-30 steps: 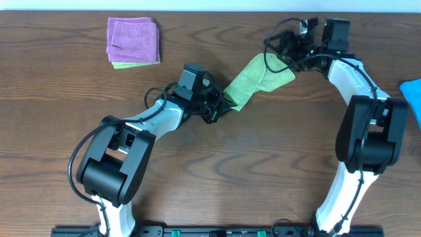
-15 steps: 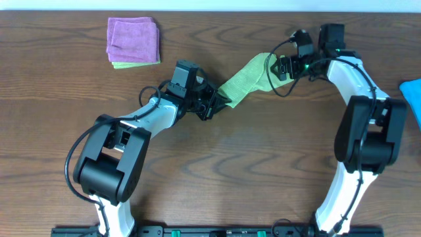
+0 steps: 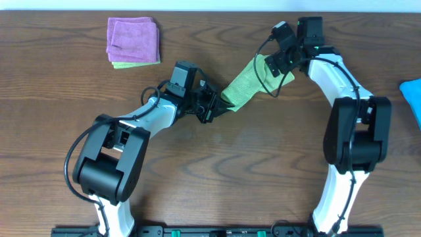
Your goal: Fold the cloth
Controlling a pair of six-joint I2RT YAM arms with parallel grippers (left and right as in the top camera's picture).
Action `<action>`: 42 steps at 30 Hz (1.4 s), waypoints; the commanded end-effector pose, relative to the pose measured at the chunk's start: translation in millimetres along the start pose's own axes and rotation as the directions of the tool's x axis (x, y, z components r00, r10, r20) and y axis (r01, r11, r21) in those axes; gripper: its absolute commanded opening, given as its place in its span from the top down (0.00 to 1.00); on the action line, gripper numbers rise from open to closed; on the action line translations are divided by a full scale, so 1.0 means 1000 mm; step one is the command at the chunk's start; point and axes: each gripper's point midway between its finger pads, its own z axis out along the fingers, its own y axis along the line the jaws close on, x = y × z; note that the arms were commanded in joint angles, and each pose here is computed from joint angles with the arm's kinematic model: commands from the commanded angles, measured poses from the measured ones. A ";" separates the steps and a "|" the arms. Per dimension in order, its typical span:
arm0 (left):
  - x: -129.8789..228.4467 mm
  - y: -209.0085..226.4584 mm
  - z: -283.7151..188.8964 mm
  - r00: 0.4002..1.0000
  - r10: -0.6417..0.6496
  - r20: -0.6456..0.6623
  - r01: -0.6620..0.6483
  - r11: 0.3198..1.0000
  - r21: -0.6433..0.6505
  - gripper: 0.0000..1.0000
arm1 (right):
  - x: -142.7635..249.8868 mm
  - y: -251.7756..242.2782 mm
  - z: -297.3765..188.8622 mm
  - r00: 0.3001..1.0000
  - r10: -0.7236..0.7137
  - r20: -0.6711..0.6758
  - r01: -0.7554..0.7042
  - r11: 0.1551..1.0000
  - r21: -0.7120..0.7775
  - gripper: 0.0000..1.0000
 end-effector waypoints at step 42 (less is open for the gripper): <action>-0.007 -0.025 -0.026 0.999 -0.022 -0.029 0.025 0.995 0.092 0.94 | 0.026 -0.027 -0.067 0.598 0.797 -0.079 -0.797 0.602 0.040 0.19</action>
